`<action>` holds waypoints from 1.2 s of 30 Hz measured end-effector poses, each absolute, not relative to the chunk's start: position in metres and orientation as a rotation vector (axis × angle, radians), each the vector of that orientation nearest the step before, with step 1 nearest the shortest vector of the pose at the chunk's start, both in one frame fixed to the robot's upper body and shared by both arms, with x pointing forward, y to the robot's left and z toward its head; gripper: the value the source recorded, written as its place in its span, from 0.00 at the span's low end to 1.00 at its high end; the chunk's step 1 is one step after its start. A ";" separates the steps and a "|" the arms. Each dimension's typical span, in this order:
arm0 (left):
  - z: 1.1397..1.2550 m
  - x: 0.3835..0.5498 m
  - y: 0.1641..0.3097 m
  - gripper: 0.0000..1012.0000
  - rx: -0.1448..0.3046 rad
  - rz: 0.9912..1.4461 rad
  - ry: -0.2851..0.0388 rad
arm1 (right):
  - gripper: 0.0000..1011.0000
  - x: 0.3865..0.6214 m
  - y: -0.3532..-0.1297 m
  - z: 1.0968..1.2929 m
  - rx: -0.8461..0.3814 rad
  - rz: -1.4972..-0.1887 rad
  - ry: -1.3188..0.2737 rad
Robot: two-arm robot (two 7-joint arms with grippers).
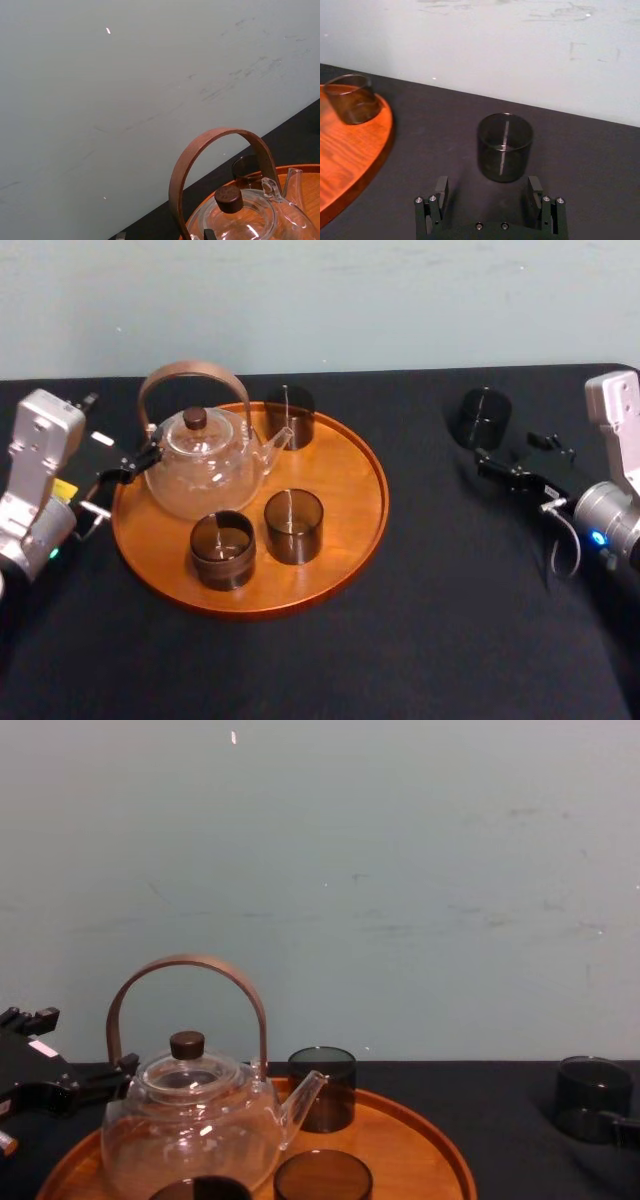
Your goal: Pick up the glass from the table and place it on the tray.
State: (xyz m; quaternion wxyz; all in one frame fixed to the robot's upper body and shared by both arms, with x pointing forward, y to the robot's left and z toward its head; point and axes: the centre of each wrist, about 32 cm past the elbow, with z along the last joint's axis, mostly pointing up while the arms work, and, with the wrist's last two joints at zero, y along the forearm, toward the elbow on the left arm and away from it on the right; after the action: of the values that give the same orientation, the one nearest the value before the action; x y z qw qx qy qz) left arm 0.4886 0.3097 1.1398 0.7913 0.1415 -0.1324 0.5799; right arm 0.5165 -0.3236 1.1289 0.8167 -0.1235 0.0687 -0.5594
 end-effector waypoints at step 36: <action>1.140 0.489 0.310 1.00 0.305 1.248 -0.285 | 0.99 0.576 -0.326 1.126 -0.284 -1.192 0.168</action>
State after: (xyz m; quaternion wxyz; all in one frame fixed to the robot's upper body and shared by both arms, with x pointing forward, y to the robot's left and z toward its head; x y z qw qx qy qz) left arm 0.4886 0.3097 1.1398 0.7913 0.1415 -0.1324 0.5799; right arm 0.5756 -0.3259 1.1260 0.8148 -0.1329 0.0787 -0.5588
